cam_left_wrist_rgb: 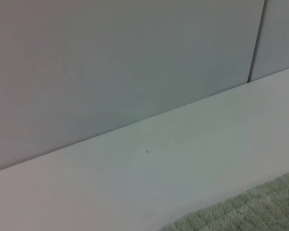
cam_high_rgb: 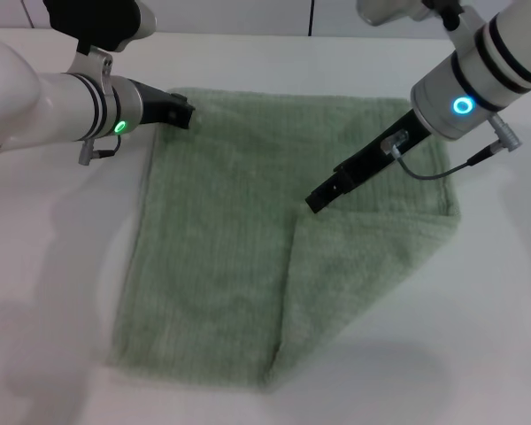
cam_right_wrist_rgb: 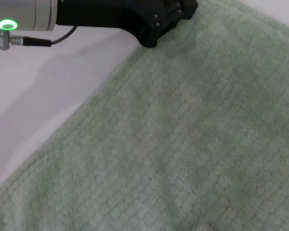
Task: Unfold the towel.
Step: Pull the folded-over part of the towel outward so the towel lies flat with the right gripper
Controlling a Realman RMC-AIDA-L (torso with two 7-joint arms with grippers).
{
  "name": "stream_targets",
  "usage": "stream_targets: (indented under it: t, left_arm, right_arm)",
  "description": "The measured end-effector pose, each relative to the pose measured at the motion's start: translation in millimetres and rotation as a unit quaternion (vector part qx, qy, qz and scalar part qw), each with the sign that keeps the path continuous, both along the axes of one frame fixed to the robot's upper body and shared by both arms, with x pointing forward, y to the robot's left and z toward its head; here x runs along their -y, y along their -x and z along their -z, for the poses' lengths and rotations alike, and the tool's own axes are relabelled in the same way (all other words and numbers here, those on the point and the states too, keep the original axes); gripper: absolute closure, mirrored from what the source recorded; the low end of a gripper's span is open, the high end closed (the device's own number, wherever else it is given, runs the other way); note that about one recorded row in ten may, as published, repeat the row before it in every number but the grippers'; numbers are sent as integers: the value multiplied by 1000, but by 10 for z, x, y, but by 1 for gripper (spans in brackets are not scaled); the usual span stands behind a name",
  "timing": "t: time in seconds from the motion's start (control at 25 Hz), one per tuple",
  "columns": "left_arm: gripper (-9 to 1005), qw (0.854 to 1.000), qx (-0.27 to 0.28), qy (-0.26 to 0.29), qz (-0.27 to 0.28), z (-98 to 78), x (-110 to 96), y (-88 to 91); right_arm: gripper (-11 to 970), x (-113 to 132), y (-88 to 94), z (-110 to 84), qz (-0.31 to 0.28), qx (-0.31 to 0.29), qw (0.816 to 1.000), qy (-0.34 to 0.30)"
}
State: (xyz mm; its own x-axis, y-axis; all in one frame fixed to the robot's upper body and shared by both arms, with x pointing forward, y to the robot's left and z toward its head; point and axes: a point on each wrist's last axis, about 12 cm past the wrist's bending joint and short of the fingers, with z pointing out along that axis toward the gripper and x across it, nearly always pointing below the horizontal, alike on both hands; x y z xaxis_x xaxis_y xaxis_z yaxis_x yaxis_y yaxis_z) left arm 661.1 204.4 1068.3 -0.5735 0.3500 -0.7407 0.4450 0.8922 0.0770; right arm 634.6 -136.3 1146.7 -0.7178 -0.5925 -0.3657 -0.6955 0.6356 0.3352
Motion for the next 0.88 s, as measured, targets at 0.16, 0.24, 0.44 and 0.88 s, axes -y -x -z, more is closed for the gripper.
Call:
stream_targets:
  t: [0.16, 0.24, 0.44, 0.88]
  left_arm:
    - [997, 1000, 0, 0, 0, 4, -4, 3]
    - [997, 1000, 0, 0, -1, 4, -5, 3]
    - [997, 1000, -1, 0, -1, 9, -9, 7]
    - [997, 1000, -1, 0, -2, 11, -14, 8]
  right_arm:
    - [397, -52, 12, 42, -9, 4, 1000, 0]
    - [404, -69, 16, 53, -12, 6, 1000, 0]
    - [423, -95, 14, 93, -12, 7, 1000, 3]
    - [555, -144, 3, 111, -17, 19, 1000, 7]
